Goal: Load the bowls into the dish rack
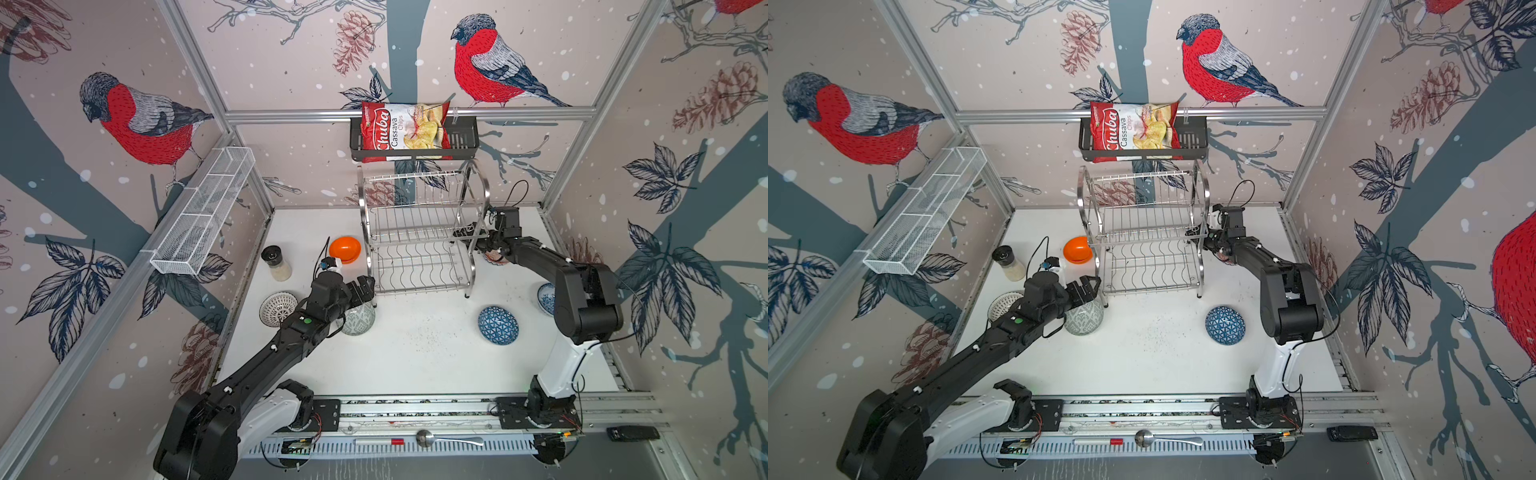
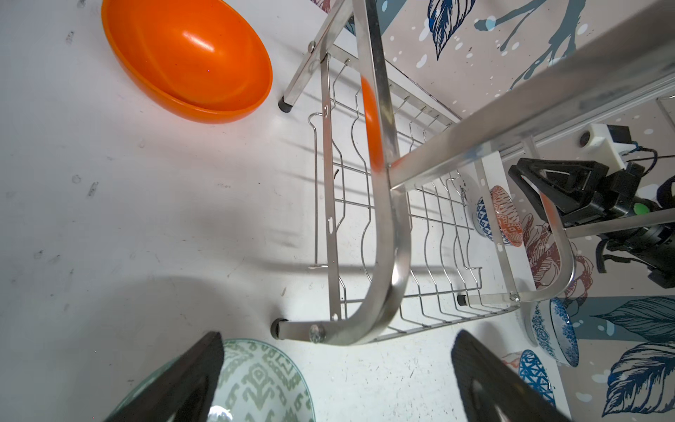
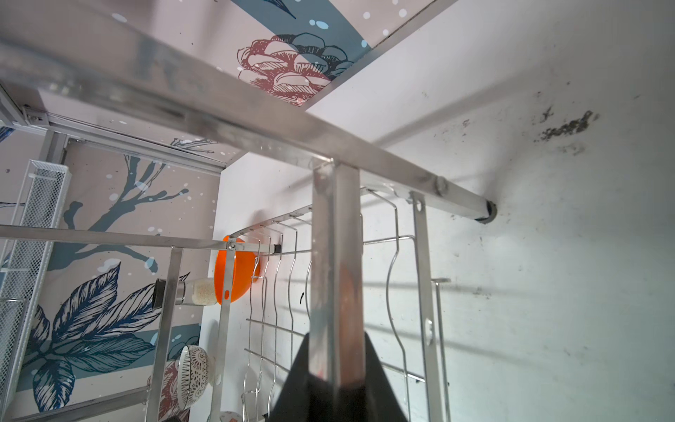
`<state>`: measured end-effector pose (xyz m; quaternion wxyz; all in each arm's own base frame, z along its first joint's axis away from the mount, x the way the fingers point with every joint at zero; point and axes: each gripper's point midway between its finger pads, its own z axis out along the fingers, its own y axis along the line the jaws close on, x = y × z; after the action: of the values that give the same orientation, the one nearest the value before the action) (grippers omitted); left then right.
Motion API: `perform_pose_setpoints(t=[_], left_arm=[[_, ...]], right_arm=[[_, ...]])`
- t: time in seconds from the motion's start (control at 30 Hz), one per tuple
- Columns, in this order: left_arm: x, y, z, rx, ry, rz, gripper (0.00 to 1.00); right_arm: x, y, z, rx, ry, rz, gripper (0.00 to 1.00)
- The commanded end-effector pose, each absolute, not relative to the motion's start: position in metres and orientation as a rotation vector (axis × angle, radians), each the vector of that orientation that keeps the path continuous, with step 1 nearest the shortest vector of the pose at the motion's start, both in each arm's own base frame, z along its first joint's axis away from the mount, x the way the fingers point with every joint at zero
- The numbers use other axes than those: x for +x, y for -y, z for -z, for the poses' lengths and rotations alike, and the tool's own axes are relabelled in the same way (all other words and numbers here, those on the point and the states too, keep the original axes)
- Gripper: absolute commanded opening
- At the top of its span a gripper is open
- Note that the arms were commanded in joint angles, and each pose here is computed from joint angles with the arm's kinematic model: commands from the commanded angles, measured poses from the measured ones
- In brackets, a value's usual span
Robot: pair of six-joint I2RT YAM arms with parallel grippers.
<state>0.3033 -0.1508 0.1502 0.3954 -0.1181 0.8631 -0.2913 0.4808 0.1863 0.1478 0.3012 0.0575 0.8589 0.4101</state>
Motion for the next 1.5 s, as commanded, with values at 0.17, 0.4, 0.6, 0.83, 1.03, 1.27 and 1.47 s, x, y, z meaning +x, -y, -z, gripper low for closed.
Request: perform_pose_setpoints(t=[0.17,0.4,0.6,0.83,1.03,1.27,1.47], left_arm=[[0.316,0.156,-0.161,-0.292,-2.178,0.747,0.98],[0.325,0.163,-0.16,-0.284,-2.196,0.757,0.98],[0.328,0.164,-0.161,-0.287,-2.194,0.754,0.97],[0.329,0.164,-0.159,-0.287,-2.204,0.747,0.98],[0.329,0.165,-0.156,-0.285,-2.213,0.746,0.97],[0.329,0.164,-0.155,-0.283,-2.214,0.741,0.98],[0.329,0.165,-0.152,-0.284,-2.22,0.755,0.98]], right_arm=[[0.507,-0.181,-0.166,0.188,-2.165,-1.072,0.07],[0.516,-0.182,-0.161,0.21,-2.173,-1.096,0.08],[0.523,-0.184,-0.161,0.22,-2.168,-1.129,0.08],[0.531,-0.19,-0.154,0.232,-2.179,-1.167,0.1],[0.535,-0.198,-0.15,0.211,-2.195,-1.194,0.09],[0.532,-0.198,-0.149,0.244,-2.202,-1.165,0.1],[0.529,-0.2,-0.146,0.29,-2.192,-1.173,0.12]])
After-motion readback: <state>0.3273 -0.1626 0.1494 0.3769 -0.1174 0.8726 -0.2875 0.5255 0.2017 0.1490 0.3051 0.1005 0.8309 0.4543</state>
